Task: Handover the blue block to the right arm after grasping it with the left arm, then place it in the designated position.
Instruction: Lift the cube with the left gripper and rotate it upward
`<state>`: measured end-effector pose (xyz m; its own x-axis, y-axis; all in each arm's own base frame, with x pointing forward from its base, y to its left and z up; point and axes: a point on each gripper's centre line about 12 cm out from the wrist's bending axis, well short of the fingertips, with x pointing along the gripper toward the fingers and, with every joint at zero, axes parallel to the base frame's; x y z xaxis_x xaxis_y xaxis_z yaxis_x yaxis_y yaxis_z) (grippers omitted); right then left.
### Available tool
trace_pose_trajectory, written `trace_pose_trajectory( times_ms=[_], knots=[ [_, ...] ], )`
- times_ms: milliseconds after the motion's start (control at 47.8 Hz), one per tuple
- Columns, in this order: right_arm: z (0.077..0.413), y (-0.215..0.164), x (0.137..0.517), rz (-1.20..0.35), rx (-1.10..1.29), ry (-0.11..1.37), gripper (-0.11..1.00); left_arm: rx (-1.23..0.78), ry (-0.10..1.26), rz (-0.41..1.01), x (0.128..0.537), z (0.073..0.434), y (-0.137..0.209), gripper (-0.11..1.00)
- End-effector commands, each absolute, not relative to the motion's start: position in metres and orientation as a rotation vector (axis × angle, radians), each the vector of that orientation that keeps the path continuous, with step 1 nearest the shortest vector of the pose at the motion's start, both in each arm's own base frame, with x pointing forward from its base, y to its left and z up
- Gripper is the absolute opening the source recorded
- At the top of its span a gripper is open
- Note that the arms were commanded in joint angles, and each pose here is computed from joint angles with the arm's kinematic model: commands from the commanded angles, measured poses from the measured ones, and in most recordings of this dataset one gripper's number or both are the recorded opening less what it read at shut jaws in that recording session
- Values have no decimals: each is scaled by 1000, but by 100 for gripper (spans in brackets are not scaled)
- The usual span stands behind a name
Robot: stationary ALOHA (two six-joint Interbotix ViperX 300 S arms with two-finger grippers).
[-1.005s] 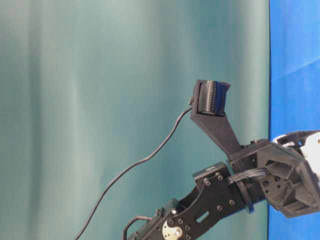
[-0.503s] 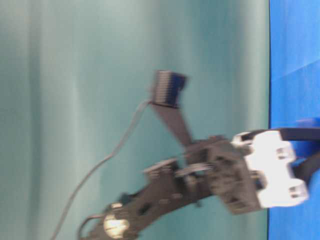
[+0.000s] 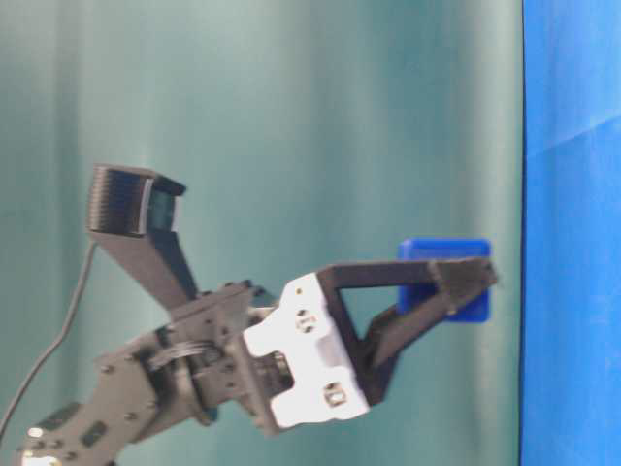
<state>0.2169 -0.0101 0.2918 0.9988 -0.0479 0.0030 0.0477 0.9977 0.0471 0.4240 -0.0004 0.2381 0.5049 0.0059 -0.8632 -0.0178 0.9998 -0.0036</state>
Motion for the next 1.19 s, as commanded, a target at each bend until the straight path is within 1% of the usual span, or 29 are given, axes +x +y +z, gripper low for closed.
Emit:
trace_pose_trajectory(
  times_ms=[0, 230, 503, 1173],
  knots=[
    [304, -11, 219, -49, 48, -35, 97, -10, 982, 11, 423, 273, -2, 49],
    [303, -11, 219, -49, 48, -33, 97, -6, 948, 11, 420, 303, -1, 49],
    [305, -11, 219, -51, 49, -38, 97, -2, 949, 15, 410, 326, 0, 49],
    [305, -11, 220, -50, 51, -37, 97, -4, 954, 17, 408, 326, 0, 49]
  ],
)
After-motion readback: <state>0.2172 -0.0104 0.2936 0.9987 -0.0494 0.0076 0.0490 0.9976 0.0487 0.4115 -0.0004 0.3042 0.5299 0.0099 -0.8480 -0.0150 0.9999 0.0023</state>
